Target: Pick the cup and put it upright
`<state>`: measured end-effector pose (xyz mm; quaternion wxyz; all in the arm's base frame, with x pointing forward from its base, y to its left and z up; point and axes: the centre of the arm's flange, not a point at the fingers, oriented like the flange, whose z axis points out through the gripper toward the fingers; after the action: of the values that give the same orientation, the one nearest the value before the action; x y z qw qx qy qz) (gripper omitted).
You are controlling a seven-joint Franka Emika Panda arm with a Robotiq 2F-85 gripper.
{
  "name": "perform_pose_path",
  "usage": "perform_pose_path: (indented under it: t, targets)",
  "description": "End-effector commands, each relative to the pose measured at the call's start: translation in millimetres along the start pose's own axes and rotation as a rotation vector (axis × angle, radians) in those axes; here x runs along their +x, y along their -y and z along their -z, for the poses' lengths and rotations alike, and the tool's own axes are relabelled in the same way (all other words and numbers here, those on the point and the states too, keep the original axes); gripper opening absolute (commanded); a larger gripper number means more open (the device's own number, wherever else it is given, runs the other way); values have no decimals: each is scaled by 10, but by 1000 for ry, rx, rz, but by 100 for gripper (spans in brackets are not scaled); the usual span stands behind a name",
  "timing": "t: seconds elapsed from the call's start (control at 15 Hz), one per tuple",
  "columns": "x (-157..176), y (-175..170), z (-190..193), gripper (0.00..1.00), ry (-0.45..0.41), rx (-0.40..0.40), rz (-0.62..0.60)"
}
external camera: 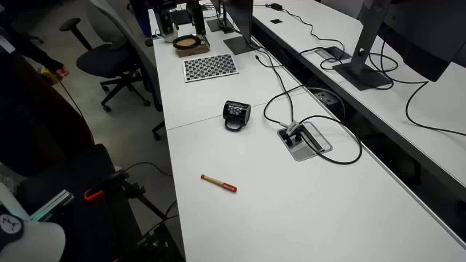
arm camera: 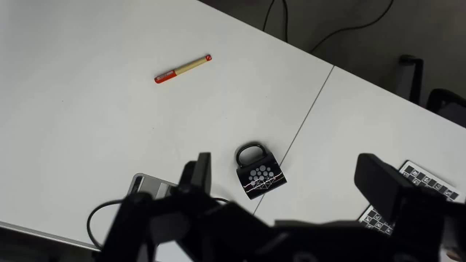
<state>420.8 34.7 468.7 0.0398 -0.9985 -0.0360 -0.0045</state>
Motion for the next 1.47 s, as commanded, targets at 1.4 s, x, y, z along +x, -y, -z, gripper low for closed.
perform_pose_path:
  t: [1.4]
  targets:
    - [428,629,-1372,100,224,-39,212]
